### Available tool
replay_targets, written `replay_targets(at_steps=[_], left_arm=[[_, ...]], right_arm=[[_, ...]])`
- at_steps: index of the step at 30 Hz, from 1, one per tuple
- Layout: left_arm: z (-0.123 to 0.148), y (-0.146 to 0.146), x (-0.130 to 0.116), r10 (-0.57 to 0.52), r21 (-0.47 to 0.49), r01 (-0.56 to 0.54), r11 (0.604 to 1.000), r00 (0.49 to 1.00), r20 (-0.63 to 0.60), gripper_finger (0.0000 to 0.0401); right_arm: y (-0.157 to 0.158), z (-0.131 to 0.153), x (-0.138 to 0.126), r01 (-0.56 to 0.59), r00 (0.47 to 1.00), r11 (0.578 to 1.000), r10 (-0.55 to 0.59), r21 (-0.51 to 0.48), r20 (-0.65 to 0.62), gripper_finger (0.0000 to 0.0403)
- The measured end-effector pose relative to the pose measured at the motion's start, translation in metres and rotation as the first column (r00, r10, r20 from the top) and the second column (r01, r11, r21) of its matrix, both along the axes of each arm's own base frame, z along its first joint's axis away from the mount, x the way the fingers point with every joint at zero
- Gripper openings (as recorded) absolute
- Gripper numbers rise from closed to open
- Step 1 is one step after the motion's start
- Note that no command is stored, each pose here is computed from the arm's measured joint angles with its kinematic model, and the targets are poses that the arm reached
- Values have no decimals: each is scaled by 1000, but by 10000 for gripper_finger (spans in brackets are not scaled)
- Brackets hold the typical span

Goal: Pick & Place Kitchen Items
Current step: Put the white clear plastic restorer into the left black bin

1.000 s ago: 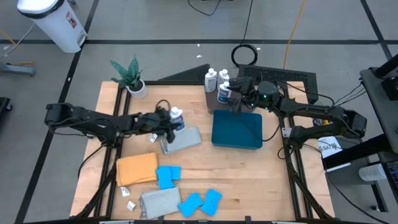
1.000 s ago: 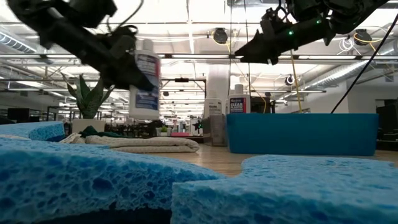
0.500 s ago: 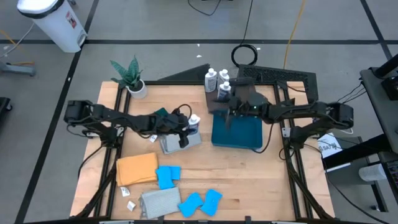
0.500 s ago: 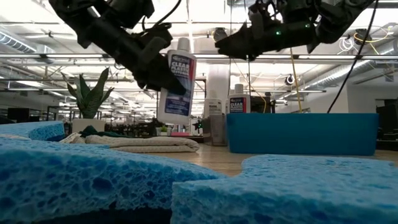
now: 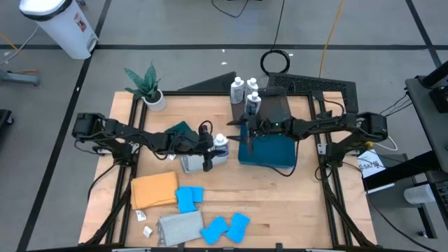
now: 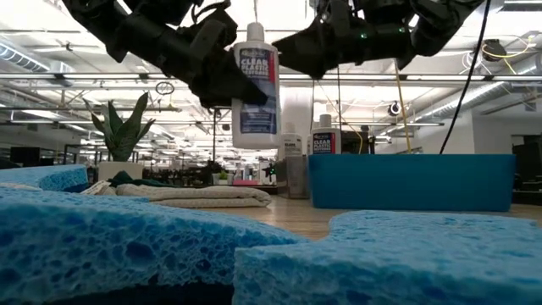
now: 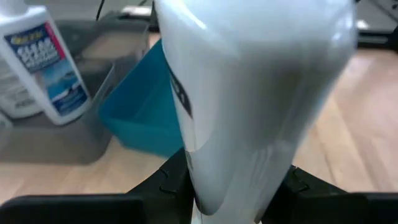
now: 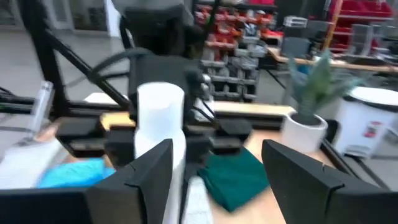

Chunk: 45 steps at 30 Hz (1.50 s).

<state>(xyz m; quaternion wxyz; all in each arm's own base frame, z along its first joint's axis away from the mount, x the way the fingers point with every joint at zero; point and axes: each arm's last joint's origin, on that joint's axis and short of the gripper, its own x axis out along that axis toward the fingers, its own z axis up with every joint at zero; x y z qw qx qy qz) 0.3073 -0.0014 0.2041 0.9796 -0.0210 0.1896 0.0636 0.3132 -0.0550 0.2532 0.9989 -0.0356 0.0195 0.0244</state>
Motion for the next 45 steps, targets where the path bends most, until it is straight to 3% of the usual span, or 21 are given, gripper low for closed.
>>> replay_targets(at_steps=[12, 27, 33, 45], left_arm=[[1, -1, 0, 6, -5, -6, 1000, 1000, 12, 127], [-12, -6, 9, 19, 17, -18, 1000, 999, -33, 127], [-8, -7, 22, 0, 31, 0, 1000, 1000, -17, 127], [-9, -8, 22, -8, 26, 8, 1000, 1000, -19, 127]], right_arm=[[17, 6, 7, -76, 997, 996, 76, 52, 8, 226], [17, 6, 7, -70, 998, 995, 69, 75, 4, 226], [19, 4, 8, -77, 997, 994, 77, 77, -9, 226], [19, 2, 10, -78, 997, 994, 80, 73, -18, 226]])
